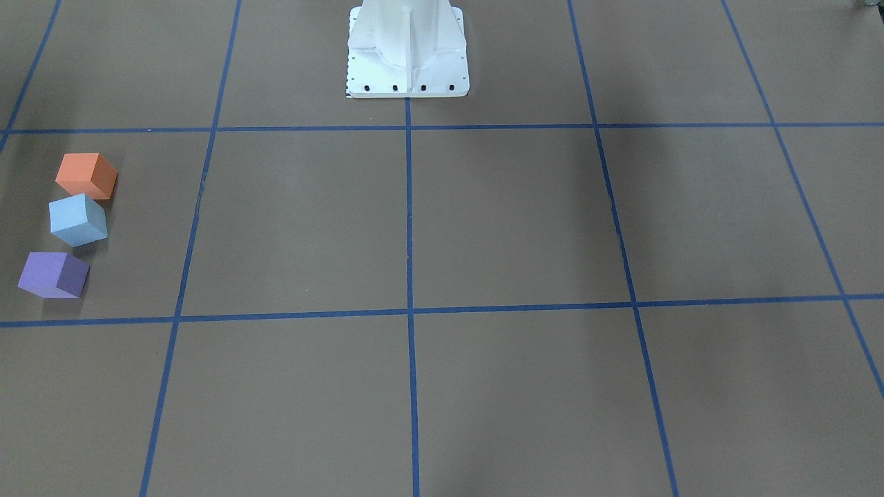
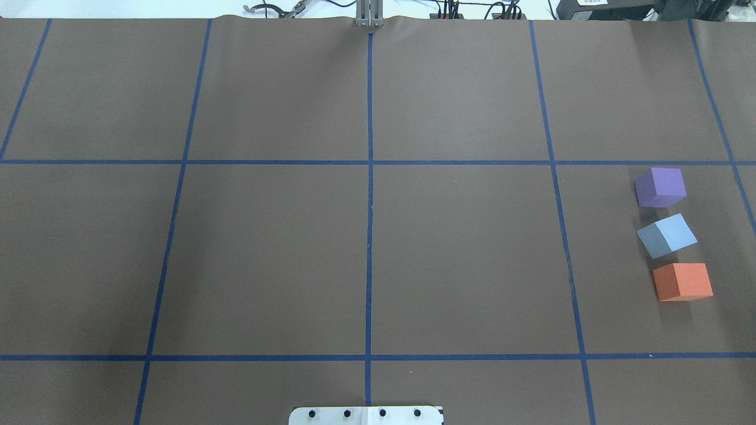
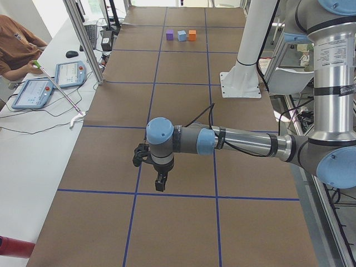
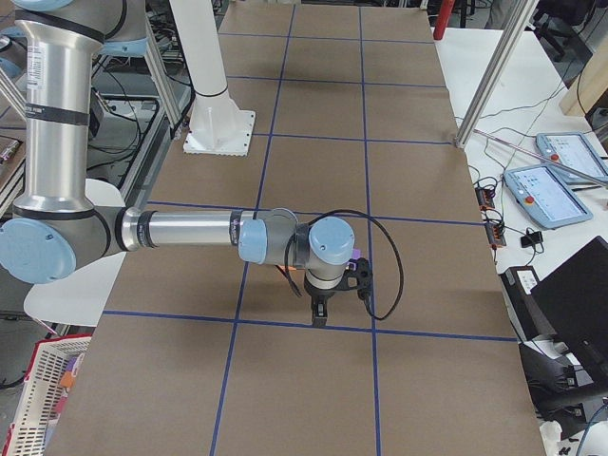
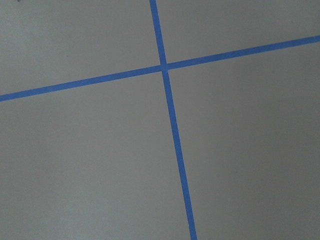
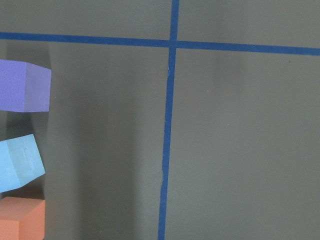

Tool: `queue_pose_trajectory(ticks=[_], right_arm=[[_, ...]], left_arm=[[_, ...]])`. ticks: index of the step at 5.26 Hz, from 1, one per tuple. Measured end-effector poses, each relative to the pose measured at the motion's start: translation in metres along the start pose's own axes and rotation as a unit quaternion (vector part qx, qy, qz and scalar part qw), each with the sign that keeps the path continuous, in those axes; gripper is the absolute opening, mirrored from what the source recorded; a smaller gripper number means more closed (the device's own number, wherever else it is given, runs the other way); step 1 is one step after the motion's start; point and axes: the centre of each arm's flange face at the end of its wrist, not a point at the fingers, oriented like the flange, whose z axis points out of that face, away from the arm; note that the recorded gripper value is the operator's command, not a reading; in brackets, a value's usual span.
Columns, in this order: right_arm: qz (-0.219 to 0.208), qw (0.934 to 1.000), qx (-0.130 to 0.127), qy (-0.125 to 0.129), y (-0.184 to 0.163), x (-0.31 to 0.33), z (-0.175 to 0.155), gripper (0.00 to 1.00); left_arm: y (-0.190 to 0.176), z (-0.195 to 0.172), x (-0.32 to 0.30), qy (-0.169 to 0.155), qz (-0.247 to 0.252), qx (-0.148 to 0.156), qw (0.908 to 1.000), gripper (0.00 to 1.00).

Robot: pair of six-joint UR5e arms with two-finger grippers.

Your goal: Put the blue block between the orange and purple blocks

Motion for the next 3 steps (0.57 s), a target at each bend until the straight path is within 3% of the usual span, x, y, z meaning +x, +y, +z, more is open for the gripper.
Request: queue_pose_trajectory(ticks=[3], right_arm=[[-0.014, 0.9993, 0.035, 0.001, -0.009, -0.0057, -0.0043, 1.0]], left_arm=[[-0.0003, -0.0022, 0.0016, -0.002, 0.002, 0.002, 1.0, 1.0]])
